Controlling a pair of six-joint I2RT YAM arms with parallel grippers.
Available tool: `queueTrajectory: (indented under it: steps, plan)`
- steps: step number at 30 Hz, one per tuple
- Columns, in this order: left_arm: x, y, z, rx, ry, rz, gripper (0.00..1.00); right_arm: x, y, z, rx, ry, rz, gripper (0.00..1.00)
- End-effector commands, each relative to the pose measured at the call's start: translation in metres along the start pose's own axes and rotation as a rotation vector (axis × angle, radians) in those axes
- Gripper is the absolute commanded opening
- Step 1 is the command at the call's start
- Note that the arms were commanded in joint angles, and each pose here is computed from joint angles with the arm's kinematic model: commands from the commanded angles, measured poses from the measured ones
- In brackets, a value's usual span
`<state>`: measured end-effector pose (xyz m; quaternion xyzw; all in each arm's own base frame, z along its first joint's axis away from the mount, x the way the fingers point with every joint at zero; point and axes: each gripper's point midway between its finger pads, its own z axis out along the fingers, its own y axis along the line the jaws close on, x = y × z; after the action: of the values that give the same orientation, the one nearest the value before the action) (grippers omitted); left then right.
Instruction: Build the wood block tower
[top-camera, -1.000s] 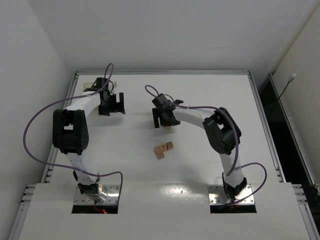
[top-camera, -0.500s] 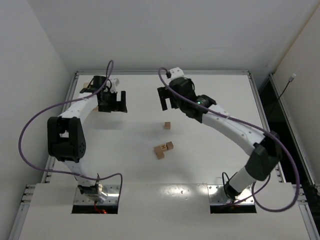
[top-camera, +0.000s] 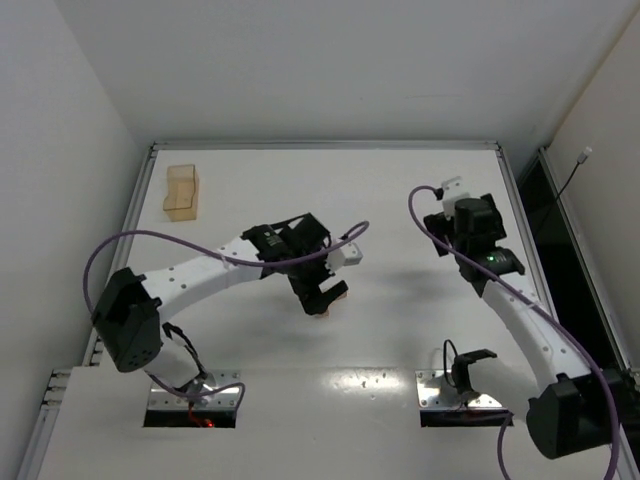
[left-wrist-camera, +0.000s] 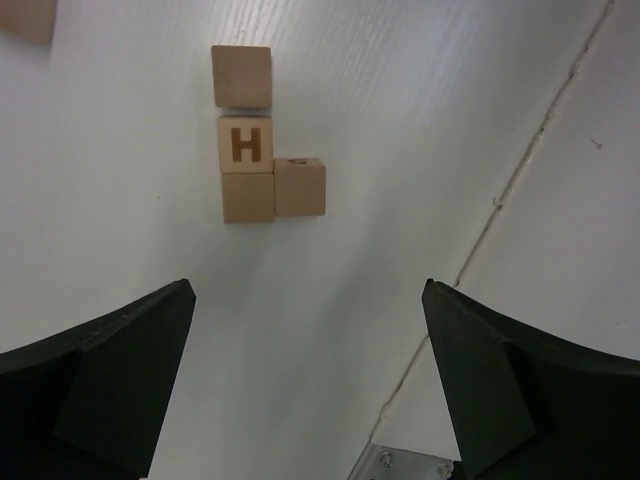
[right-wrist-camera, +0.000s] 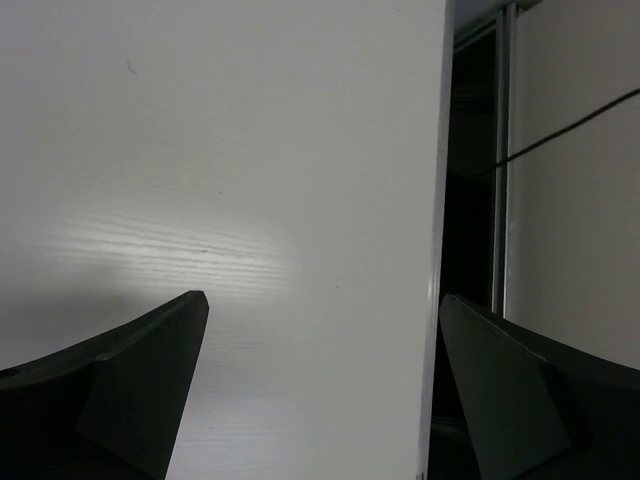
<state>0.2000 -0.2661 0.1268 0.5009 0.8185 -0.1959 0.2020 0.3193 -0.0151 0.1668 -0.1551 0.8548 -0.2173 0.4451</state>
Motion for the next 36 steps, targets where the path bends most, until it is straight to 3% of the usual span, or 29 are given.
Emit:
queueTrajectory:
  steps: [1,6,10,15,30,36]
  plan:
    - [-0.015,0.011,0.017,-0.115,0.016,0.020,0.94,0.016,-0.017,-0.004,0.017,0.041,0.039,0.99]
    - [-0.035,0.018,0.050,-0.181,0.010,-0.031,0.83,0.063,-0.021,0.002,-0.006,0.236,0.181,0.99]
    - [-0.052,0.024,0.071,-0.201,0.003,-0.056,0.77,0.062,-0.031,0.006,-0.006,0.257,0.275,0.99]
    - [-0.062,0.028,0.081,-0.203,-0.012,-0.054,0.75,0.066,-0.031,0.010,-0.023,0.278,0.301,0.98]
    - [-0.040,0.018,0.120,-0.093,0.072,-0.017,0.68,0.074,-0.042,0.025,-0.047,0.321,0.367,0.97]
    - [-0.038,0.016,0.130,-0.049,0.108,0.039,0.56,0.072,-0.041,0.027,-0.068,0.314,0.378,0.97]
